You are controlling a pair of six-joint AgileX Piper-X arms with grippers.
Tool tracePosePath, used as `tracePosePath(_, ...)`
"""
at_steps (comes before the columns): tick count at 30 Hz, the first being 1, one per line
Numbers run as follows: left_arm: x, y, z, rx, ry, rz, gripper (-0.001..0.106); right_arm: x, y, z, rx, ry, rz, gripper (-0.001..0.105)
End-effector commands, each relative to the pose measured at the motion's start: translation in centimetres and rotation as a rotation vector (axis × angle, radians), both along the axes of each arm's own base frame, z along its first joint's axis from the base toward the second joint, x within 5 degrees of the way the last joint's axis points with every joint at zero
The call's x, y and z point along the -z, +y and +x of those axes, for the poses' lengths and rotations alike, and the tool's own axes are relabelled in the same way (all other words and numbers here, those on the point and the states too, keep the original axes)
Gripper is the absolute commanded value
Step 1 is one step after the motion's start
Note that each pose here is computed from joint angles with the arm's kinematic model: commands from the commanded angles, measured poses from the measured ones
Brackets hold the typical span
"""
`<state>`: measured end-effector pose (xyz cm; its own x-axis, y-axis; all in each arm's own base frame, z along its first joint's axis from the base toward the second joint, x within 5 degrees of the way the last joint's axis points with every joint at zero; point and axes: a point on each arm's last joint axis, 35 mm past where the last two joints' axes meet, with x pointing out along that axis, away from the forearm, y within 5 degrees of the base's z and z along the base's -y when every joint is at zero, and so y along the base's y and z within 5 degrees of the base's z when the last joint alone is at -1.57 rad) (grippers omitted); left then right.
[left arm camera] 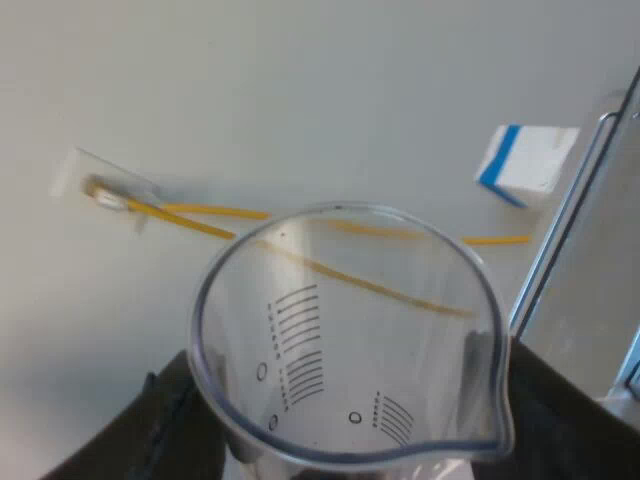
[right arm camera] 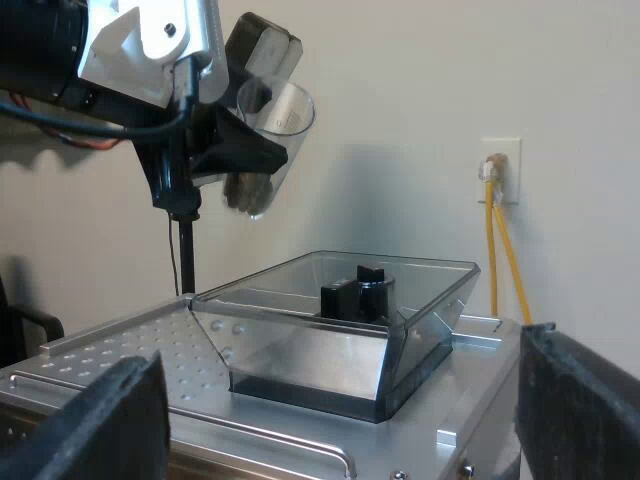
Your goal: Pour the beans into the coffee machine
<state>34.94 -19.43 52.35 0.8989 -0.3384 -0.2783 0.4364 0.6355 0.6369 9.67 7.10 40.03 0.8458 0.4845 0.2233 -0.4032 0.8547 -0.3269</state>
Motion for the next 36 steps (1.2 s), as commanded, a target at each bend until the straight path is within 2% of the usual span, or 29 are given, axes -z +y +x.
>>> tracePosePath(1, -0.87, 0.09, -0.45, 0.033, -0.095, 0.152, 0.025, -0.55, -0.22, -0.27, 0.006, -0.018, 0.016, 0.072)
tracePosePath(2, -0.87, 0.09, -0.45, 0.044, -0.109, 0.19, 0.025, -0.55, -0.22, -0.27, 0.006, -0.018, 0.016, 0.072)
tracePosePath(3, -0.87, 0.02, -0.49, 0.047, -0.111, 0.195, 0.025, -0.55, -0.22, -0.27, 0.006, -0.018, 0.016, 0.072)
tracePosePath(5, -0.87, 0.02, -0.49, 0.071, -0.141, 0.276, 0.025, -0.55, -0.22, -0.27, 0.006, -0.018, 0.016, 0.072)
tracePosePath(9, -0.94, 0.01, -0.48, 0.096, -0.181, 0.367, 0.025, -0.55, -0.22, -0.27, 0.006, -0.018, 0.016, 0.072)
tracePosePath(15, -0.95, -0.24, -0.58, 0.19, -0.218, 0.418, 0.025, -0.55, -0.22, -0.27, 0.006, -0.018, 0.016, 0.072)
tracePosePath(25, -0.5, -0.47, -0.24, 0.259, -0.295, 0.63, 0.025, -0.55, -0.22, -0.27, 0.006, -0.018, 0.016, 0.072)
tracePosePath(30, -0.48, -0.47, -0.22, 0.267, -0.307, 0.66, 0.025, -0.55, -0.22, -0.27, 0.006, -0.018, 0.016, 0.072)
tracePosePath(34, -0.48, -0.47, -0.22, 0.288, -0.337, 0.734, 0.025, -0.55, -0.22, -0.27, 0.006, -0.018, 0.016, 0.072)
tracePosePath(36, -0.48, -0.47, -0.22, 0.293, -0.344, 0.751, 0.025, -0.55, -0.22, -0.27, 0.004, -0.015, 0.021, 0.072)
